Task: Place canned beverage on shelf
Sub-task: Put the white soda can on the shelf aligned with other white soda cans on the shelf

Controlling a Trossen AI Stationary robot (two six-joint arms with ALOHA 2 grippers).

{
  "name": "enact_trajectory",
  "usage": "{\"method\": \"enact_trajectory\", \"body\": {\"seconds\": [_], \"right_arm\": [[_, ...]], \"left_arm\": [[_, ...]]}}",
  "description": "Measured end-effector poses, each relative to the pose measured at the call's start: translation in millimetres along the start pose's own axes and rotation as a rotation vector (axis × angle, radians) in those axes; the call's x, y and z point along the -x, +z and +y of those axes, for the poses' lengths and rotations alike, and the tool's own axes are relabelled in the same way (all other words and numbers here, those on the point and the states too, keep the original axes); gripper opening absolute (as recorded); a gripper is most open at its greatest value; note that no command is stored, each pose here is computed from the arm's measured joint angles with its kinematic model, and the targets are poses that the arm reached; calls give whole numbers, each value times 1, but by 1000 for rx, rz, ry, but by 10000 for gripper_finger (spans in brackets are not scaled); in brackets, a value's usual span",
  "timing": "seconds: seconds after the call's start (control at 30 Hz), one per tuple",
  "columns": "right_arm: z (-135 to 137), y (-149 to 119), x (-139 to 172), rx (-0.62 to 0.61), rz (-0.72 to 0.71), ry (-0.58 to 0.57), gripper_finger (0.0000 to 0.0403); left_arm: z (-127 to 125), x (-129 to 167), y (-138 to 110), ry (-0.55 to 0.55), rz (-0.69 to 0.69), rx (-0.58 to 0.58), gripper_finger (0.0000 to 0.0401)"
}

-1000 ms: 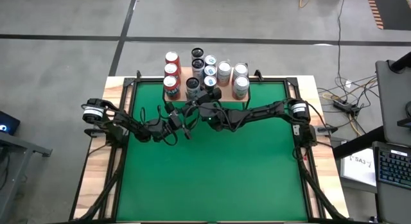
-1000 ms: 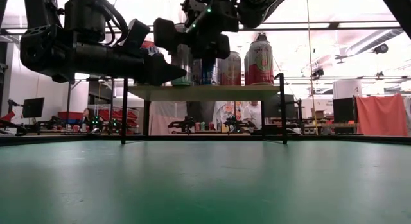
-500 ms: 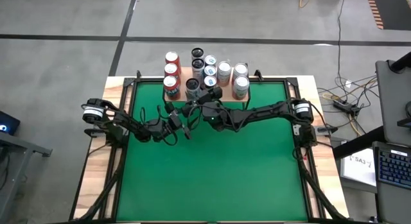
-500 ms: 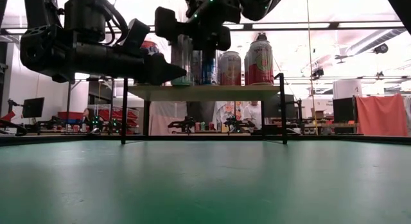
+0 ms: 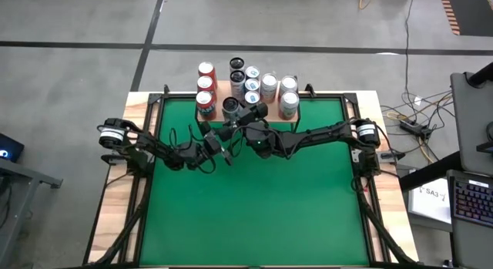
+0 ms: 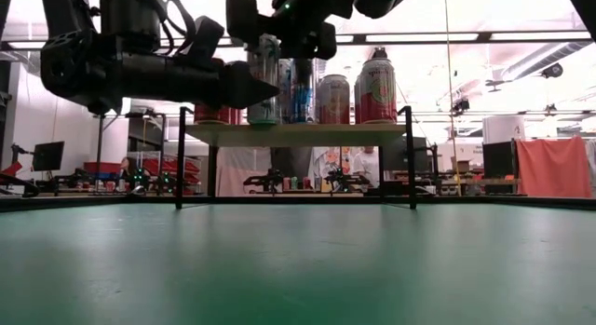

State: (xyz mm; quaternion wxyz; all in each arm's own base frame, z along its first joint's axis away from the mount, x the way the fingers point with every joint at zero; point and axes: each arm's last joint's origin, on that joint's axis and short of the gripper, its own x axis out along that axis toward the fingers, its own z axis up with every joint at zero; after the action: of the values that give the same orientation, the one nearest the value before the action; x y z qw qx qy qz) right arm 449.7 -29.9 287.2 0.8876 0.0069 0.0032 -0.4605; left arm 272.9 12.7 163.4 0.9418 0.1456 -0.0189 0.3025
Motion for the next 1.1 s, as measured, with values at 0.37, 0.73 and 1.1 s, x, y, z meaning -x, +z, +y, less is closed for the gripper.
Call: {"method": "enact_trajectory", "body": {"seconds": [0.37,0.73,1.1], "right_arm": [[0,10,7,31,-14,11,302],[5,29,17,64,-45,34,302],[20,54,36,129,-88,53,302]], "left_arm": [[3,-3,-1,61,22,-7,239],[2,-6,4,69,10,-15,239],[6,-9,1,85,23,-59,239]]}}
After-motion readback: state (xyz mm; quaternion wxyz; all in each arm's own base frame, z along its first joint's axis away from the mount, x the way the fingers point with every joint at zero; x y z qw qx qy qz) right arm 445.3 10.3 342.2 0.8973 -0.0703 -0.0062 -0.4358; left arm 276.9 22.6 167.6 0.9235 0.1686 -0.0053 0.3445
